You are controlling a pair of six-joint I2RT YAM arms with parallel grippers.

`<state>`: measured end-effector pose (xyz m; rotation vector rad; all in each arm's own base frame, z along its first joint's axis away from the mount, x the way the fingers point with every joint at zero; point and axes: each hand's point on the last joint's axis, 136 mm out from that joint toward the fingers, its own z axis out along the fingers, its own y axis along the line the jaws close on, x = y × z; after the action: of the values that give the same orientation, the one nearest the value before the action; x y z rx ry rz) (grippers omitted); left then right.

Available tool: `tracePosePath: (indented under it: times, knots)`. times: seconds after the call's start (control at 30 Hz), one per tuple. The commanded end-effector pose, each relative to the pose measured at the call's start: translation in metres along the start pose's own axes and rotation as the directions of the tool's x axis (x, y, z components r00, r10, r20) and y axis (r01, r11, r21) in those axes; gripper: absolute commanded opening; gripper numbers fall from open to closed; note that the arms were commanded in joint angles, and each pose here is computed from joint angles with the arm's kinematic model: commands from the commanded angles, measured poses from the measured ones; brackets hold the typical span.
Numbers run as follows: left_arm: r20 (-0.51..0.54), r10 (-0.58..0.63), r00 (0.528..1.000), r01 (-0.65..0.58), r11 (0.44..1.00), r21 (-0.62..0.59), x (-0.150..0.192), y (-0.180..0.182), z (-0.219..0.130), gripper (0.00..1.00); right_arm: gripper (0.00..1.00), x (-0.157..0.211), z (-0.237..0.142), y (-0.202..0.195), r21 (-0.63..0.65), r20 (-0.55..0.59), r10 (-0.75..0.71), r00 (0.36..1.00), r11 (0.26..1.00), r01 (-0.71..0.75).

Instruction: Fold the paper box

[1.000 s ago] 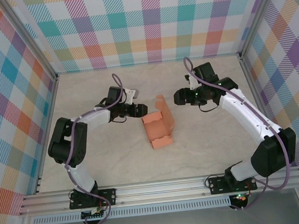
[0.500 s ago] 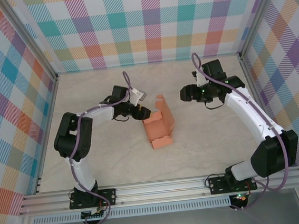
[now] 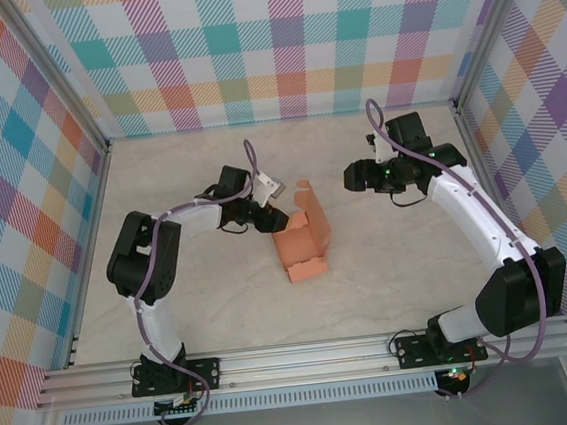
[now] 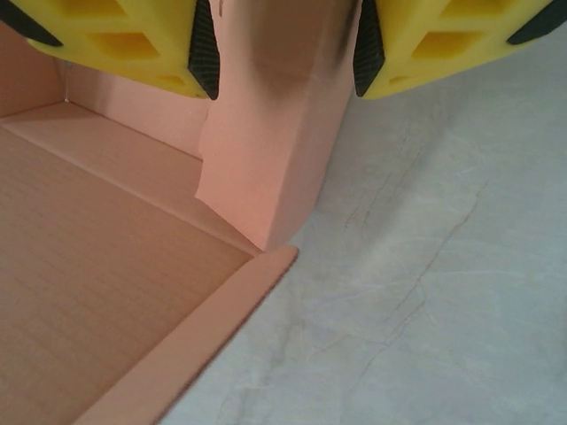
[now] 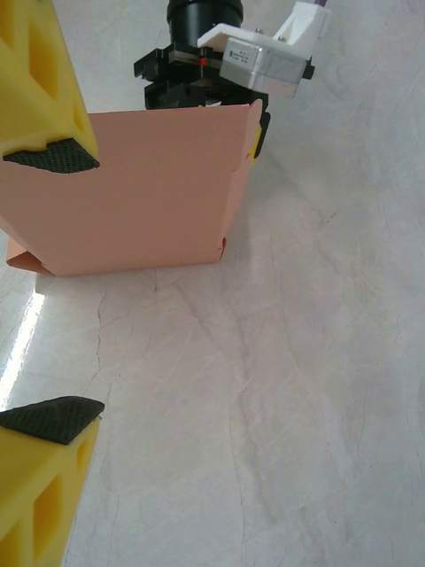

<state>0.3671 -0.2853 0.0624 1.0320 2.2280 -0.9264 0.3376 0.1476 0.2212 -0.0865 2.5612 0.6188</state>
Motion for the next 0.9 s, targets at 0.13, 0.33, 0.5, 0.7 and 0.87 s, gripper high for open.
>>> tracePosePath:
  times: [0.13, 0.33, 0.5, 0.7, 0.87]
  knots:
    - [-0.06, 0.012, 0.998, -0.014, 0.999, -0.035, 0.021, 0.003, 0.009, 0.36, 0.7, -0.006, -0.01, 0.005, -0.029, 0.046, -0.027, 0.999, 0.999, 0.028]
    - [-0.064, 0.047, 0.997, -0.05, 0.997, -0.05, 0.026, -0.003, 0.011, 0.33, 0.7, -0.011, -0.01, 0.005, -0.032, 0.06, -0.025, 0.998, 0.999, 0.027]
    - [-0.073, 0.069, 0.995, -0.079, 0.987, -0.138, 0.032, 0.001, 0.011, 0.25, 0.7, -0.016, -0.011, 0.005, -0.031, 0.078, -0.023, 0.997, 0.999, 0.025]
    - [-0.02, 0.035, 0.999, -0.039, 0.956, -0.291, 0.023, 0.017, 0.0, 0.12, 0.69, -0.015, -0.01, 0.001, -0.024, 0.081, 0.054, 0.995, 0.998, -0.052]
    - [0.073, -0.084, 0.994, 0.105, 0.926, -0.362, 0.013, 0.024, -0.008, 0.08, 0.7, 0.004, -0.005, -0.003, -0.07, 0.063, 0.28, 0.958, 0.959, -0.275]
